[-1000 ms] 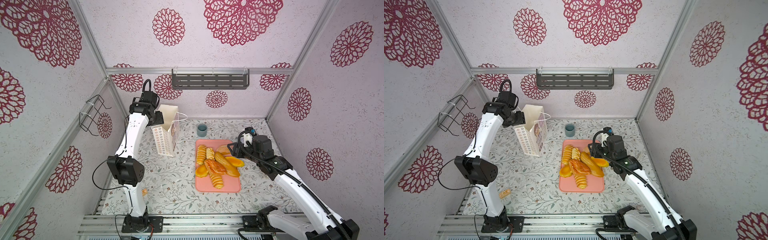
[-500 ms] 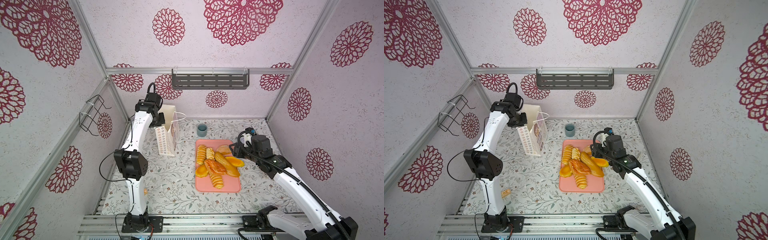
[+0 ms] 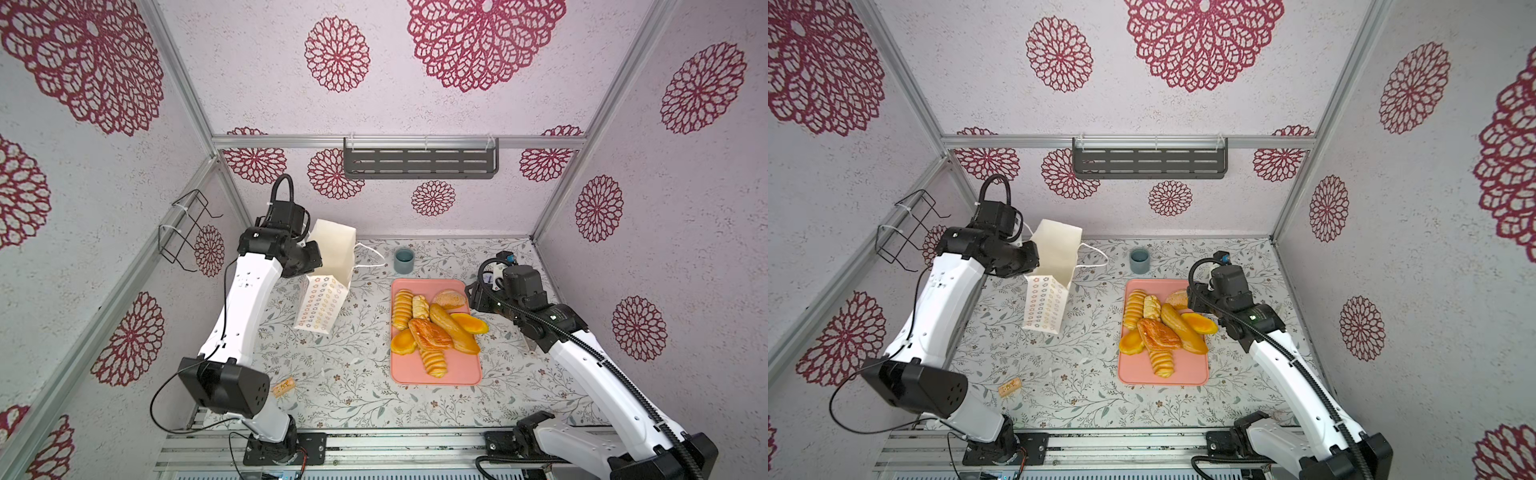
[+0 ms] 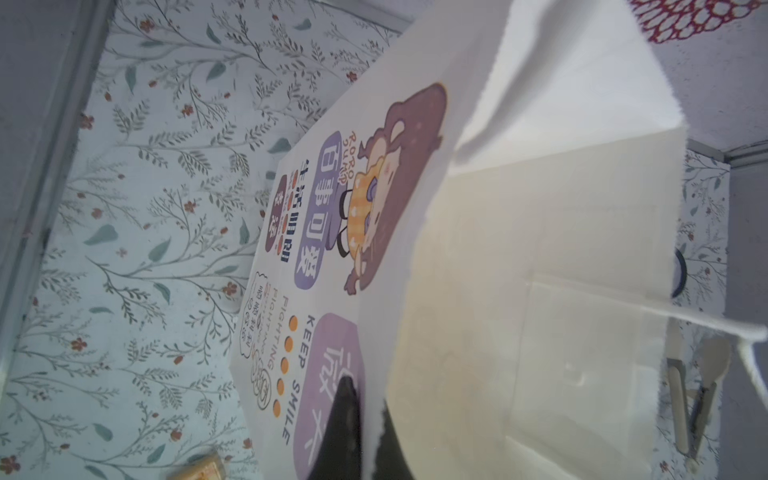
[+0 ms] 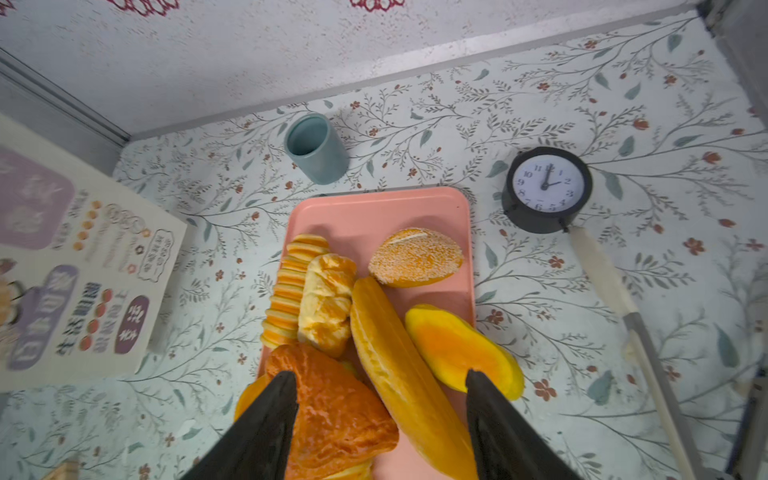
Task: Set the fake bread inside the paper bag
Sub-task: 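Reach the left gripper to the paper bag while the right gripper moves toward the tongs, then grasp the bag's top edge with the left gripper while the right grasps the tongs, then lift the tongs with the right gripper and swing them over the bread tray, then lower the tongs onto the brown pastry and pinch it with the right gripper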
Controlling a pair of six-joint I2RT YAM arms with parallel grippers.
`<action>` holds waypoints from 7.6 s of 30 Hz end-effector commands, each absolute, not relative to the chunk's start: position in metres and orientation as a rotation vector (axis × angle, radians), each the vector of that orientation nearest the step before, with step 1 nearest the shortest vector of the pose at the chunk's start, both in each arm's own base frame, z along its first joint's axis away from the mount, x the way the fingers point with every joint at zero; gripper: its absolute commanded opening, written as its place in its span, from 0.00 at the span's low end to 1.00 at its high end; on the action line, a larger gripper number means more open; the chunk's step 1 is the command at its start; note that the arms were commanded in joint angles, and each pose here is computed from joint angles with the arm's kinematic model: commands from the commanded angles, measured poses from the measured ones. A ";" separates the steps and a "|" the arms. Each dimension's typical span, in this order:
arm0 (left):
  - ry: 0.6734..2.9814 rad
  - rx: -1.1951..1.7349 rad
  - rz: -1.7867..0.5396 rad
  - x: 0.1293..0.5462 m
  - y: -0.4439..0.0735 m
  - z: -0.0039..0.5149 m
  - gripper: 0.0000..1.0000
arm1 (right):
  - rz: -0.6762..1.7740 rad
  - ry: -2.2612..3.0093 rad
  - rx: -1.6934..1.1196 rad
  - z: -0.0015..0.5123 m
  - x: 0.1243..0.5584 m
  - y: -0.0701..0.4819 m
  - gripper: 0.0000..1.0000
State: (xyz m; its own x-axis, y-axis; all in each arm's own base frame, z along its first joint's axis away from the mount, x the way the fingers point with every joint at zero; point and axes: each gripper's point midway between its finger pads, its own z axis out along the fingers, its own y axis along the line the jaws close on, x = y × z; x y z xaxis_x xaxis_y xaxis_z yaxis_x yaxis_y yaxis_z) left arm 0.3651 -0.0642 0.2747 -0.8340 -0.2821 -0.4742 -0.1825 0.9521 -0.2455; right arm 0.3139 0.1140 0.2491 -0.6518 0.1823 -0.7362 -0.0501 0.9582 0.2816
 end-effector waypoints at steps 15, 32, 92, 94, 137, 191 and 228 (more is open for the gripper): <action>2.442 -0.381 -0.627 0.320 -0.098 0.250 0.33 | 0.085 2.378 0.503 0.186 0.322 -0.006 0.83; 2.267 -0.325 -0.440 0.309 -0.067 0.334 0.97 | 0.054 2.483 0.827 0.099 0.288 -0.066 0.91; 2.097 -0.323 -0.558 0.284 -0.095 0.357 0.97 | -0.109 2.672 0.908 0.014 0.370 -0.071 0.85; 2.100 -0.325 -0.558 0.285 -0.095 0.356 0.97 | -0.111 2.669 0.907 0.013 0.372 -0.073 0.82; 2.125 0.063 -0.725 0.311 -0.268 0.399 0.98 | 0.950 2.068 -0.042 0.273 0.279 0.132 0.27; 2.317 -0.307 -0.072 0.258 -0.041 0.358 0.97 | 0.116 2.882 -0.493 0.214 0.199 0.176 0.45; 2.352 -0.376 -0.330 0.275 -0.078 0.294 0.98 | -0.185 2.882 -0.790 0.164 0.198 0.195 0.67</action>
